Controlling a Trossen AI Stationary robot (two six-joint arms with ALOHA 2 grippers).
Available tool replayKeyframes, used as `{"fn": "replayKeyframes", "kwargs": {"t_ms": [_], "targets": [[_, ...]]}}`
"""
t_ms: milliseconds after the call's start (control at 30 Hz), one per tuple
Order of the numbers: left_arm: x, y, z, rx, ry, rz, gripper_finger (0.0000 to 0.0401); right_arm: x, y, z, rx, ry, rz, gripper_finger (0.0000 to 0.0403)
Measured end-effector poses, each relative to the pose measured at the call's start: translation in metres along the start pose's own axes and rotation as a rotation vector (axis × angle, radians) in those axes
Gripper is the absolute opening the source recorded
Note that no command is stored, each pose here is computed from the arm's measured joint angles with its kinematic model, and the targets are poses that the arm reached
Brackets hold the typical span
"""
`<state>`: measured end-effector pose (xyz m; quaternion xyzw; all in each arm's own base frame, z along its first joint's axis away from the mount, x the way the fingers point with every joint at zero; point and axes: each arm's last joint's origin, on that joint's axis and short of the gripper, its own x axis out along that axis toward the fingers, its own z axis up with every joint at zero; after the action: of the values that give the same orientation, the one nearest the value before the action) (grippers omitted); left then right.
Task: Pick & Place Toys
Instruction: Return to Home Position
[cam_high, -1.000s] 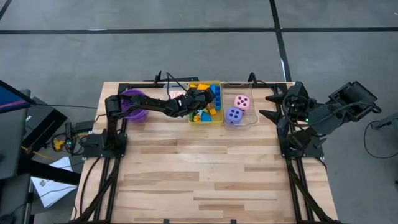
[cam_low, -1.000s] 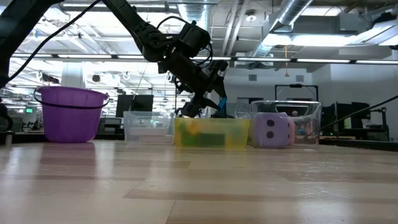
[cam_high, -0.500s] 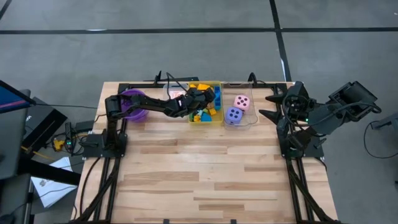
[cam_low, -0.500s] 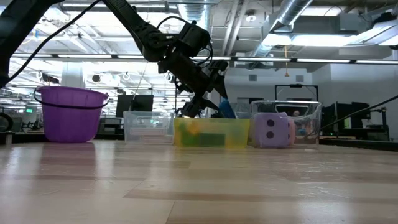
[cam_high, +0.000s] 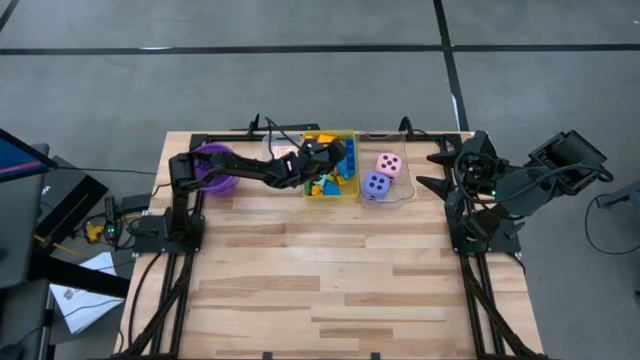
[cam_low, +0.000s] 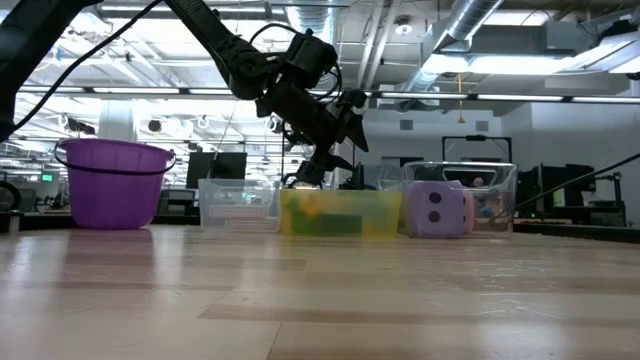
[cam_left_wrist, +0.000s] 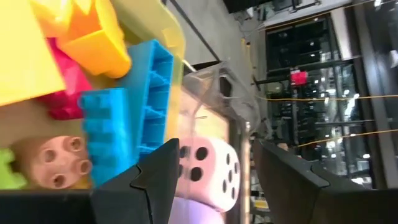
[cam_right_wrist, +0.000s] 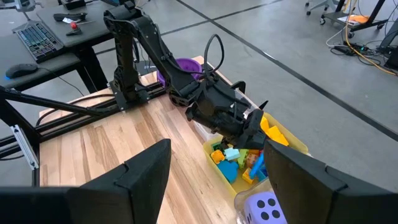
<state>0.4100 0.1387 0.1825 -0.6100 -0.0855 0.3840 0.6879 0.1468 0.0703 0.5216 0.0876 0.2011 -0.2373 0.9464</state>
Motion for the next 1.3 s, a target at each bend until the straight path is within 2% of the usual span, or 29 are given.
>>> {"fn": "replayKeyframes", "kwargs": {"t_ms": [267,533,700,833,967,1067,1167,1233,1300], "targets": [[-0.001,-0.012,0.001,0.006,-0.017,-0.121,0.02,0.0,0.0,0.0,0.001,0.0,0.0,0.025],[-0.009,-0.04,0.007,0.171,-0.075,-0.383,0.0195,0.0,0.0,0.0,0.001,0.0,0.0,0.025],[-0.017,-0.056,0.013,0.369,-0.031,-0.579,0.0194,0.0,0.0,0.0,-0.001,0.0,0.0,0.025],[-0.035,-0.075,0.018,0.672,-0.006,-0.669,0.018,0.0,0.0,0.0,-0.015,0.0,0.0,0.025],[-0.064,-0.092,0.026,0.966,0.041,-0.674,0.0144,0.0,0.0,0.0,-0.017,0.0,0.0,0.025],[-0.088,-0.093,0.036,1.088,0.122,-0.577,0.0106,0.0,0.0,0.0,-0.018,-0.001,0.0,0.025],[-0.112,-0.083,0.044,1.135,0.192,-0.535,0.006,0.0,0.0,0.0,-0.018,-0.001,0.0,0.025],[-0.13,-0.071,0.047,1.131,0.221,-0.562,0.0023,0.0,0.0,0.0,-0.017,-0.002,-0.001,0.025],[-0.149,-0.055,0.049,1.119,0.231,-0.587,0.0008,0.0,0.0,0.0,-0.014,-0.004,0.0,0.025]]}}
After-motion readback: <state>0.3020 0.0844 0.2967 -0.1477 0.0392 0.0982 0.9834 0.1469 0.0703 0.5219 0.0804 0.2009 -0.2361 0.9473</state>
